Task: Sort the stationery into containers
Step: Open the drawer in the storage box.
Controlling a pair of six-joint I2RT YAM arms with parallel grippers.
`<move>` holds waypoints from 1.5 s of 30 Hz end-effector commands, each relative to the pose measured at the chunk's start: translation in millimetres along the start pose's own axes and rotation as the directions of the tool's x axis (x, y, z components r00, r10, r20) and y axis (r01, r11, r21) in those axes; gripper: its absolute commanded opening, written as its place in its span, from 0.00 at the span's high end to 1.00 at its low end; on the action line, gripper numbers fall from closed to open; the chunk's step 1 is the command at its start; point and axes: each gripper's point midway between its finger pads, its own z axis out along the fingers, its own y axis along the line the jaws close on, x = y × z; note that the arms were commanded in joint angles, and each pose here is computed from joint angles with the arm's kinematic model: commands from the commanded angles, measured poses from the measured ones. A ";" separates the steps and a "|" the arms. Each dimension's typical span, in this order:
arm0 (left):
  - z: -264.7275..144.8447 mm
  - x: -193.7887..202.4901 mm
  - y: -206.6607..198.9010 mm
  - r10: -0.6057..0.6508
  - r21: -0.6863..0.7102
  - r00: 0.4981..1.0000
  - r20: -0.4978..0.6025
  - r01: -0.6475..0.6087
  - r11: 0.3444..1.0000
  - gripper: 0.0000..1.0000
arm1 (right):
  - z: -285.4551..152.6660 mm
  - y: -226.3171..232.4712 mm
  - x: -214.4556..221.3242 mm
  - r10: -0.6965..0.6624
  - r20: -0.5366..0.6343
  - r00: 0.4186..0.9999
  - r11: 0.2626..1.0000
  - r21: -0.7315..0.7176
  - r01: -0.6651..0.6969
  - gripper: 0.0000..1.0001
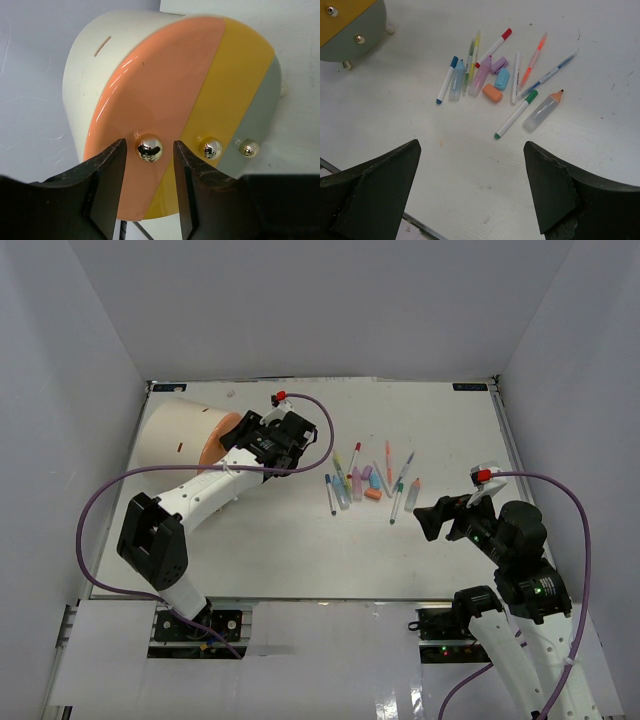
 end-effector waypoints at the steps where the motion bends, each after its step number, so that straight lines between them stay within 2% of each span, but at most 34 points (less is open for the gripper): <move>1: 1.3 2.4 6.2 0.004 -0.040 1.000 -0.004 -0.005 0.999 0.47 | 0.7 -0.7 -4.6 -0.002 0.029 1.000 1.000 0.004 0.002 0.10; 22: 3.8 7.7 7.3 0.062 -0.088 0.998 -0.021 -0.063 0.994 0.53 | 2.0 -1.4 -2.3 -0.002 0.026 1.000 1.000 0.004 0.001 0.10; 27: 3.1 5.4 9.7 0.056 -0.093 0.998 -0.019 -0.057 0.994 0.59 | 1.3 -1.3 -0.7 0.001 0.028 1.000 1.000 0.004 -0.001 0.10; 31: 1.4 3.4 9.8 0.047 -0.078 0.999 -0.011 -0.048 0.996 0.69 | 0.4 -2.2 -2.1 -0.001 0.036 0.999 1.000 0.010 0.000 0.10; 38: -10.6 3.0 0.1 0.054 -0.036 0.998 0.019 -0.053 0.998 0.79 | 0.4 -1.9 -2.1 0.001 0.036 0.999 1.000 0.009 -0.001 0.10; 45: -36.0 3.0 -21.1 0.018 0.074 1.000 0.021 -0.019 0.997 0.81 | 0.4 -2.2 -2.5 -0.001 0.038 0.999 1.000 0.010 0.001 0.10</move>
